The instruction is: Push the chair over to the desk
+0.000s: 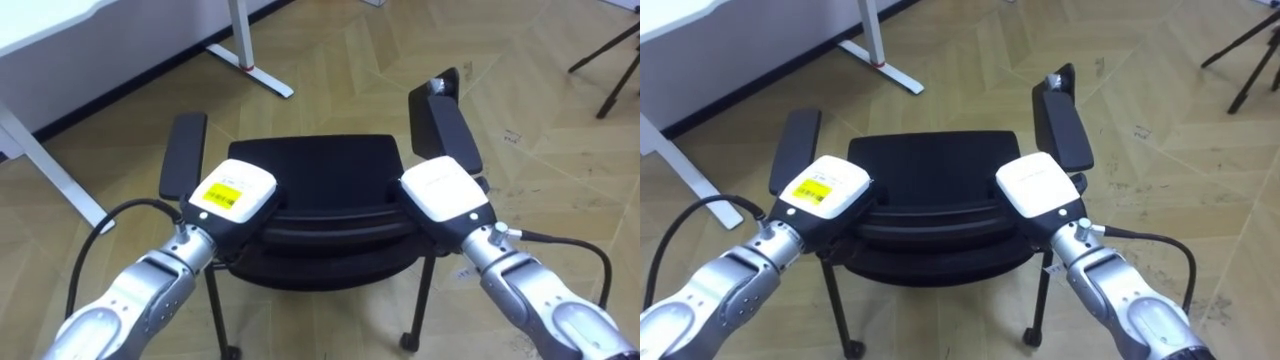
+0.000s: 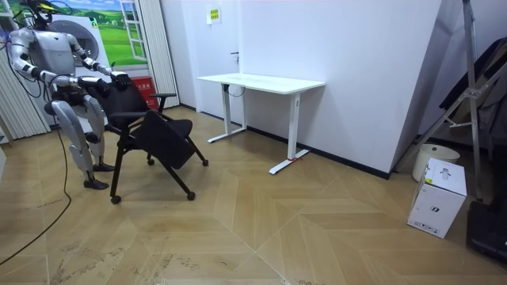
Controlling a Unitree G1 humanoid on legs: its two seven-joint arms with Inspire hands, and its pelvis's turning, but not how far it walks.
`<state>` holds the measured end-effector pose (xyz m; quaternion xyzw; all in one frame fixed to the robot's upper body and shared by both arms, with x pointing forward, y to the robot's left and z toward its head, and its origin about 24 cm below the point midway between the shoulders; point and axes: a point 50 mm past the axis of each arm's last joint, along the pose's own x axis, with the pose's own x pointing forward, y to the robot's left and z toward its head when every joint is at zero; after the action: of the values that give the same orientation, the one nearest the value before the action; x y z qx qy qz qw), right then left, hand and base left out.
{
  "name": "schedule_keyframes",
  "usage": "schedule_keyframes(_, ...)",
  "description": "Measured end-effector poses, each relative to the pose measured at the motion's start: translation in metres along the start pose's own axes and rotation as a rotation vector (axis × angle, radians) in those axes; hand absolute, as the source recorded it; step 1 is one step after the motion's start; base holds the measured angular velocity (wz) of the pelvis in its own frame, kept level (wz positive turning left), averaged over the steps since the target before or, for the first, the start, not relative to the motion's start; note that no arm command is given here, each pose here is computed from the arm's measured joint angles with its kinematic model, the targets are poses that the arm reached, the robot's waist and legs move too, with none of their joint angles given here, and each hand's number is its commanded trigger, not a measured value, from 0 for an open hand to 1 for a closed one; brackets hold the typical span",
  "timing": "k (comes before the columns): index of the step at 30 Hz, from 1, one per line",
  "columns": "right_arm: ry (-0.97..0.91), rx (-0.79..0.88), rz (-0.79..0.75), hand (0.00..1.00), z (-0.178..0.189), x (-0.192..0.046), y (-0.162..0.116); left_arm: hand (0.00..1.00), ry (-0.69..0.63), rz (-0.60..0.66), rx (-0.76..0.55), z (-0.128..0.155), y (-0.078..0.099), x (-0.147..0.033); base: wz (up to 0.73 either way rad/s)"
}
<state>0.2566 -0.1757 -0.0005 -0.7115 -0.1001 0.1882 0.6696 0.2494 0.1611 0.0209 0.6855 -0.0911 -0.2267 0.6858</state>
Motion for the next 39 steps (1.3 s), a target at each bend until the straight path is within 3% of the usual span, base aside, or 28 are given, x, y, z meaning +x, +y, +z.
schedule_keyframes(24, 0.007, 0.004, -0.004, 1.0, 0.001, -0.003, 0.003, 1.0, -0.003, -0.008, -0.001, 0.0, -0.001, 0.001, 0.0)
schedule_keyframes(39, -0.008, 0.019, 0.06, 1.0, 0.005, -0.005, 0.017, 1.0, 0.01, -0.05, -0.058, -0.003, -0.024, 0.004, 0.15)
